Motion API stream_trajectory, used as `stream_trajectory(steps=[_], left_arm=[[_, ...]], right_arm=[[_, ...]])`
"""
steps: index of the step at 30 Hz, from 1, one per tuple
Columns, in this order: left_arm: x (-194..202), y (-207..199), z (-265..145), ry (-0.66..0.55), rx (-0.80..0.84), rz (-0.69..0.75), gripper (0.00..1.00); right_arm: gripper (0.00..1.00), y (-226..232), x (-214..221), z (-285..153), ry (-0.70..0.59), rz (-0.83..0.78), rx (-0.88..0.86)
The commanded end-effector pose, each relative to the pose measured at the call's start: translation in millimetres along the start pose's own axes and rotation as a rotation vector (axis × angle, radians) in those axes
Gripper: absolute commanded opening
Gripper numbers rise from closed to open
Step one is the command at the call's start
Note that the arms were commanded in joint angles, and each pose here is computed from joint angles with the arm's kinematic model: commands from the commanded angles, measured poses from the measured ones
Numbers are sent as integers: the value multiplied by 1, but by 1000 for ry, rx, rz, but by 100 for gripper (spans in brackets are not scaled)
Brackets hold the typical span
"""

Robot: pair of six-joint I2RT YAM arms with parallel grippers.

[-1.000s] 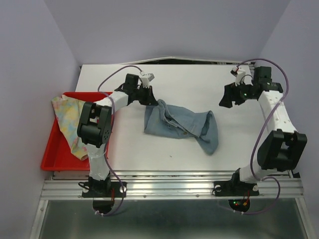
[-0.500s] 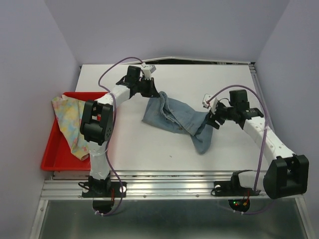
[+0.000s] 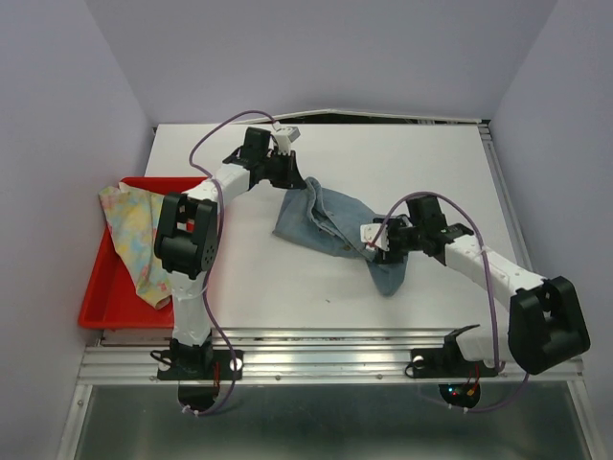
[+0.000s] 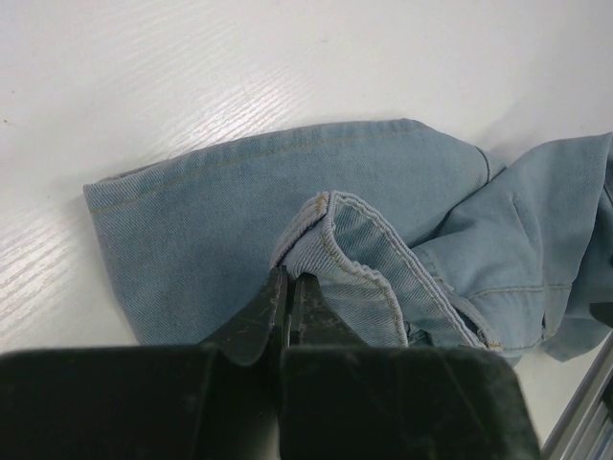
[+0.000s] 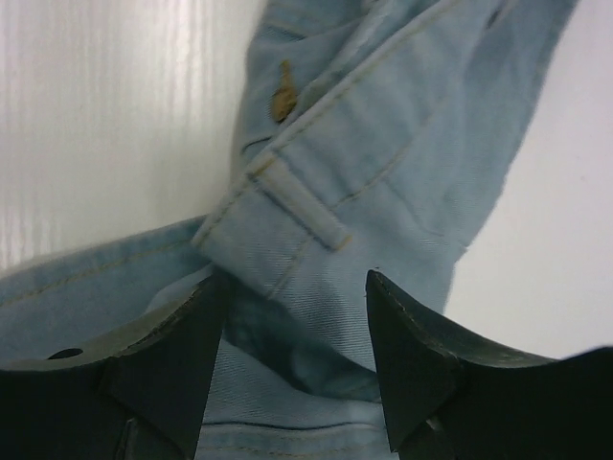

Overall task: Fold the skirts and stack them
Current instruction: Flatten the skirt out

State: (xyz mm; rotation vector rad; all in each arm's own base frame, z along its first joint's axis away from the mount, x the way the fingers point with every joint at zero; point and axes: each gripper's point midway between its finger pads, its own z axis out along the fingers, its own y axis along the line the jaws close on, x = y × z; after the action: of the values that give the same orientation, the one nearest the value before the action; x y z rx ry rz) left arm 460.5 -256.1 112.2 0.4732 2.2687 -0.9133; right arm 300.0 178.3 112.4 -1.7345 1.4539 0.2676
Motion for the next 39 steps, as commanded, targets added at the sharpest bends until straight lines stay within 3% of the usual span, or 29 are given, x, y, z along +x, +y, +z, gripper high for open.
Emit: stream_trajectory(steps=[1, 8, 15, 26, 31, 35, 36, 37, 39], left_arm=[[-6, -3, -2, -9, 20, 29, 0], [-6, -3, -1, -16, 22, 33, 0], [0, 2, 0, -9, 18, 32, 0], [-2, 16, -3, -19, 14, -8, 0], [-2, 17, -4, -17, 15, -4, 0], [1, 18, -4, -11, 14, -6, 0], [2, 18, -4, -10, 15, -6, 0], [2, 17, -4, -9, 18, -8, 0], [2, 16, -5, -9, 21, -8, 0]], right_arm=[[66, 11, 11, 9, 10, -199, -25], [70, 6, 16, 19, 3, -257, -15], [65, 0, 10, 25, -28, -282, 21], [61, 37, 19, 23, -39, -506, -70], [61, 43, 20, 27, -61, -509, -40], [51, 19, 14, 30, -74, -502, 65], [46, 14, 12, 30, -78, -508, 90], [33, 9, 12, 32, -78, -506, 115], [28, 0, 9, 31, -80, -492, 150]])
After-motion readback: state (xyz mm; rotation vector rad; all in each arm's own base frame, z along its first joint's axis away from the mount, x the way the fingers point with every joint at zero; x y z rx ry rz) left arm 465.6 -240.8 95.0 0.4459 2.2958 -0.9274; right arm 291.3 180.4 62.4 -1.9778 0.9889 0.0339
